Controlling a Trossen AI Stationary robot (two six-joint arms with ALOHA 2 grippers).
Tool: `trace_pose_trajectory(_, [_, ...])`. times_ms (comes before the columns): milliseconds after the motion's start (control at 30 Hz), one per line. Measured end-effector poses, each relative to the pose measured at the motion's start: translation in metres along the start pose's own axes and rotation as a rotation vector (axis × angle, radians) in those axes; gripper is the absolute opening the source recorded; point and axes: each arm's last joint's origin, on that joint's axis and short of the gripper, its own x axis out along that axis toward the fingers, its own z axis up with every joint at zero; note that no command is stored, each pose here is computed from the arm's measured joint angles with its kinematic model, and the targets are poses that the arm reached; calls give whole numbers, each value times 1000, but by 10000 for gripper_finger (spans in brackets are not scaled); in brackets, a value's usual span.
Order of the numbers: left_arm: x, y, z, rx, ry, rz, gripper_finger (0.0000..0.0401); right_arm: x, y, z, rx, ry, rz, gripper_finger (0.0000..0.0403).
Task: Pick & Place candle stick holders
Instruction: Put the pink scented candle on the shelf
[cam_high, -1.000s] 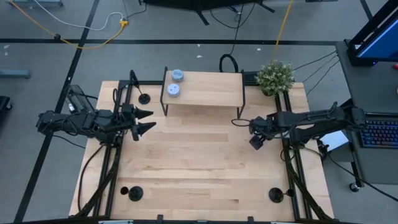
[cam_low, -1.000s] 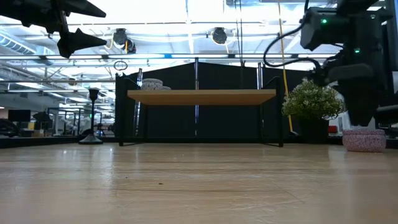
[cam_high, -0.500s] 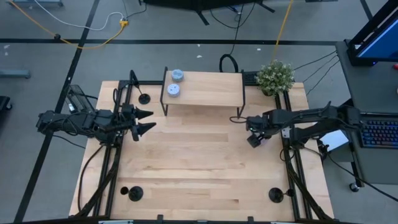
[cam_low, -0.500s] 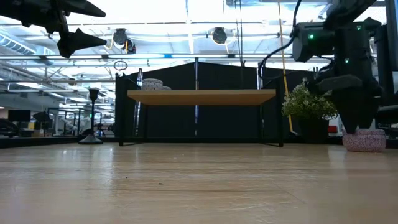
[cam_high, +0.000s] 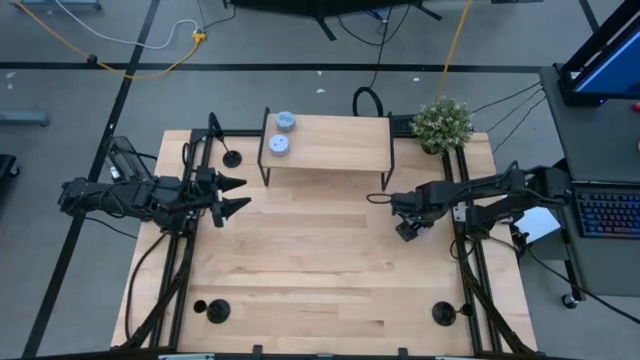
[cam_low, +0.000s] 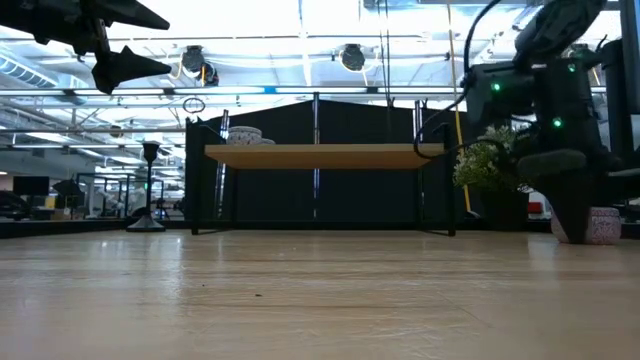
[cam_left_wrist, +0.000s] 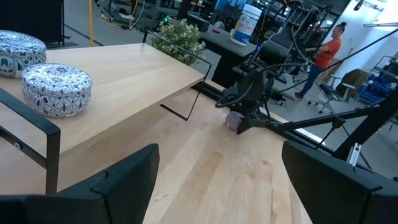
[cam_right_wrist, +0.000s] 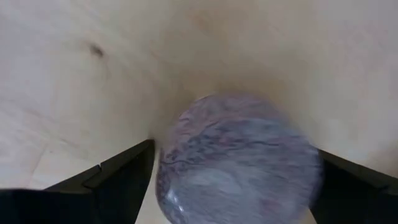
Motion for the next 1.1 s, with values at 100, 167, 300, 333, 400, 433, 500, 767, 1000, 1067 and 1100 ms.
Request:
trace_pose_trajectory(100, [0, 0, 0, 0, 0, 0, 347, 9, -2, -3, 24, 8, 33, 353])
trace_pose_trajectory(167, [0, 0, 0, 0, 0, 0, 347, 12, -3, -4, 36, 14, 31, 346])
trace_pose_trajectory(300, [0, 0, 0, -1, 0, 1, 347, 10, -3, -4, 40, -6, 53, 326])
trace_pose_trajectory(333, [0, 0, 0, -1, -1, 0, 347, 9, -3, -3, 41, -14, 61, 323])
trace_pose_trajectory(400, [0, 0, 0, -4, -1, 1, 347, 7, -3, -4, 40, -32, 79, 316])
trace_pose_trajectory(433, [0, 0, 0, -4, -1, 1, 347, 6, -4, -4, 42, -39, 84, 312])
trace_pose_trajectory(500, [0, 0, 0, -5, -1, 1, 347, 4, -4, -5, 46, -48, 91, 304])
trace_pose_trajectory(767, [0, 0, 0, -18, -2, 2, 347, 1, -6, -7, 57, -61, 108, 297])
trace_pose_trajectory(1000, [0, 0, 0, -21, -2, 2, 347, 1, -6, -7, 55, -44, 124, 294])
trace_pose_trajectory(1067, [0, 0, 0, -22, -2, 2, 347, 0, -5, -7, 42, -29, 138, 295])
trace_pose_trajectory(1100, [0, 0, 0, -23, -2, 2, 347, 0, -5, -8, 39, -21, 145, 296])
